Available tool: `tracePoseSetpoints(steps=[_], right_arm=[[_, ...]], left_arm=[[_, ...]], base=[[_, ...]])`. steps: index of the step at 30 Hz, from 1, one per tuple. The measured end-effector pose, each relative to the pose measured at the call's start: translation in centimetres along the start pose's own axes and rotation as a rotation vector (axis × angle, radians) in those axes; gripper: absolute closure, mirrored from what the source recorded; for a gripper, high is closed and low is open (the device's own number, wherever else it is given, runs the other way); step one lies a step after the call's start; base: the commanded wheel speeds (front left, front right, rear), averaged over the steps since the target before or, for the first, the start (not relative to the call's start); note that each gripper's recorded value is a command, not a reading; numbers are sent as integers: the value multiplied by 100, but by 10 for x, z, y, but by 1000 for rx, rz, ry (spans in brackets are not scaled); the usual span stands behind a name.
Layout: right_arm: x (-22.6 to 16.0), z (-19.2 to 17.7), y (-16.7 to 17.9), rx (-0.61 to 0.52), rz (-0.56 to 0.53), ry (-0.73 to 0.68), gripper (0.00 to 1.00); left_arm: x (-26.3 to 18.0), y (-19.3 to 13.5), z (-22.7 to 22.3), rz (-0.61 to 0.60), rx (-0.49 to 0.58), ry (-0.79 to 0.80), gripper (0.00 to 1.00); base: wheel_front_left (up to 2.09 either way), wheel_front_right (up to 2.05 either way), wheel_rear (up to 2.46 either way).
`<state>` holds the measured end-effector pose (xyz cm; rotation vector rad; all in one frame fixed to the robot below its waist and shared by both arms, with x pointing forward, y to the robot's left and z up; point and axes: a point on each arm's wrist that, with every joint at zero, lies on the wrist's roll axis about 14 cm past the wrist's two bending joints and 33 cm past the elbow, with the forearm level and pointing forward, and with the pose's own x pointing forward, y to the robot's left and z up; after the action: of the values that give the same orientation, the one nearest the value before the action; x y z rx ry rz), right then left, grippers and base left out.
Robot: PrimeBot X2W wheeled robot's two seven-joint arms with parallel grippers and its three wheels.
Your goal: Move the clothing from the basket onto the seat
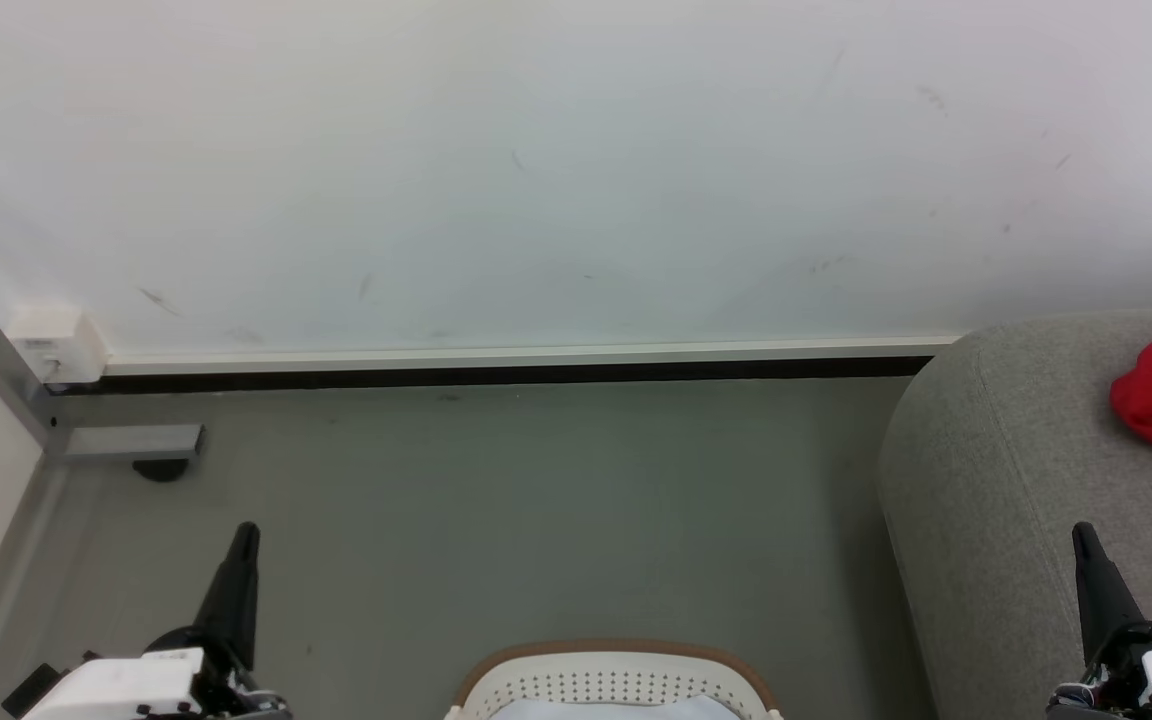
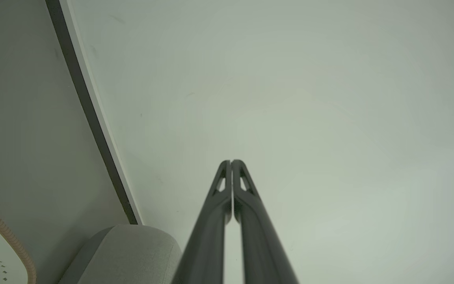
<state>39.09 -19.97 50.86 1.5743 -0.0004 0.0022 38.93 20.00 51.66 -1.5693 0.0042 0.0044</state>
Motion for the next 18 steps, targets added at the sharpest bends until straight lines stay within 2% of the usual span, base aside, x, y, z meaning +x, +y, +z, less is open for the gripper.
tracePoseSetpoints(steps=[18], right_arm=[[0, 0, 0, 1, 0, 1, 100]], left_arm=[[0, 0, 0, 0, 0, 0, 100]], base=[[0, 0, 0]])
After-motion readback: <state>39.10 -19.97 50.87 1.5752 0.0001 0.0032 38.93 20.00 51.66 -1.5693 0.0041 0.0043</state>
